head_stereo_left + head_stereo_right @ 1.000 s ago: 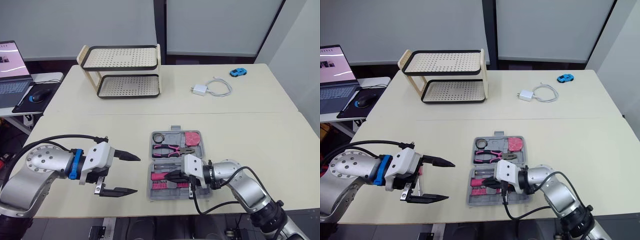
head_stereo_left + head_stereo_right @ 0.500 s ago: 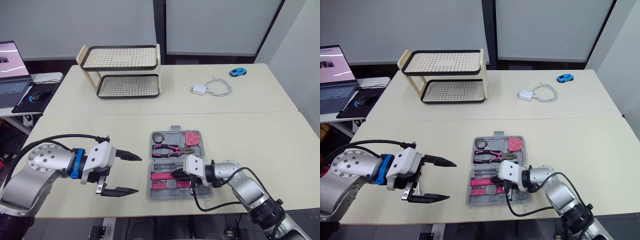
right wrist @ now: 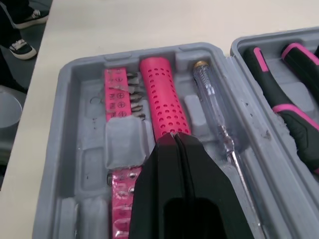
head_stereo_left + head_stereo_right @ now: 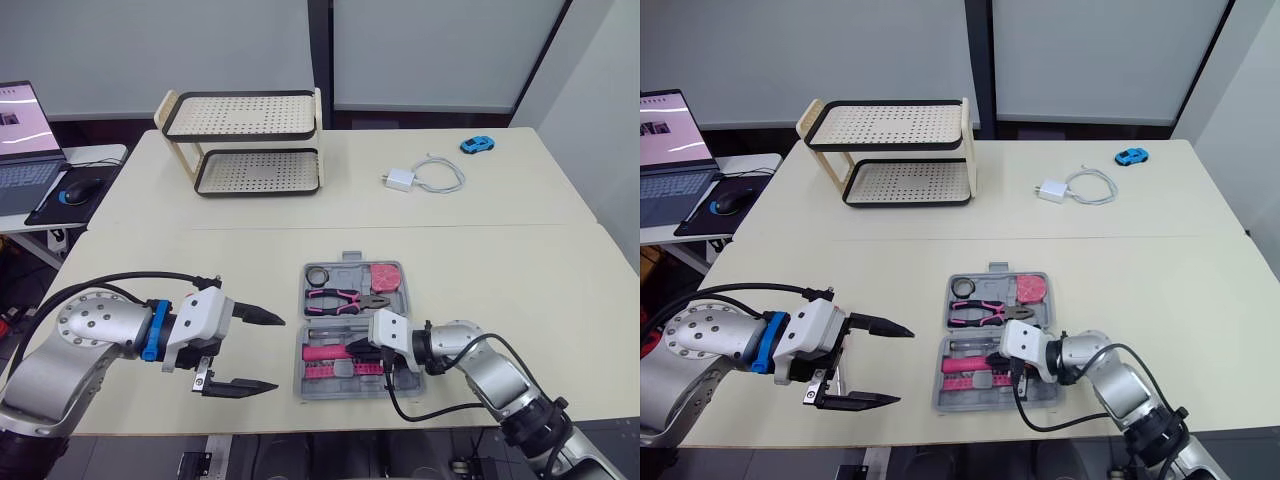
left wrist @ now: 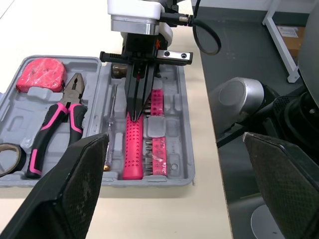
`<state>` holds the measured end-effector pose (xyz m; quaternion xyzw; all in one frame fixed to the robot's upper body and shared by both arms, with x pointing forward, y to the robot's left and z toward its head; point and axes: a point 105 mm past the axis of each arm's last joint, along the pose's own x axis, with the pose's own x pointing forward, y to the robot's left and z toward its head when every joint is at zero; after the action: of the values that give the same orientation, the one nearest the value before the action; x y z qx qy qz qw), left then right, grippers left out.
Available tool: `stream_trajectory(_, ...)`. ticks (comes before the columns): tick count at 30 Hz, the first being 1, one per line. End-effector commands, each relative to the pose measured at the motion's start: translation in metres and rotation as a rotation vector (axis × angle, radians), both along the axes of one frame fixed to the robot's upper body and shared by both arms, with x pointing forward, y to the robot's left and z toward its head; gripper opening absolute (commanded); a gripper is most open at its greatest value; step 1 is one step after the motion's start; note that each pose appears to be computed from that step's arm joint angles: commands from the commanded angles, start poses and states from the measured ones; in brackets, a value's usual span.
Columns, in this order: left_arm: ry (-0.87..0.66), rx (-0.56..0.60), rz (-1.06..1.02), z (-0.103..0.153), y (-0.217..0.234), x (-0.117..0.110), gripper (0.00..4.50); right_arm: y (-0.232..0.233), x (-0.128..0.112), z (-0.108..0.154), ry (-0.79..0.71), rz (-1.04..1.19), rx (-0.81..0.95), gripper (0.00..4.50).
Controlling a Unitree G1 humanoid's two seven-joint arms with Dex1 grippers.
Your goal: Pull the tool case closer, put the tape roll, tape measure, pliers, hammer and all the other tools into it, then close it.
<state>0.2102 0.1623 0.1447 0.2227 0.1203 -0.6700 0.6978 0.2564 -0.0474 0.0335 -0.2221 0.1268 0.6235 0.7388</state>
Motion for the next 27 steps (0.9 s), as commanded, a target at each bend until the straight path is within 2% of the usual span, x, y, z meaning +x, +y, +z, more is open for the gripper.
stream_trajectory(1,-0.021,-0.006,-0.010,0.006,-0.003,-0.001,4.50,-0.003,-0.001,-0.006,-0.008,0.002,-0.033,0.04)
stream_trajectory(15,-0.018,-0.005,0.000,0.005,-0.003,-0.001,4.50,-0.006,0.002,-0.015,0.008,-0.025,-0.057,0.04)
stream_trajectory(27,-0.023,-0.001,0.014,0.004,-0.001,0.003,4.50,-0.011,0.006,-0.017,-0.006,-0.016,-0.148,0.04)
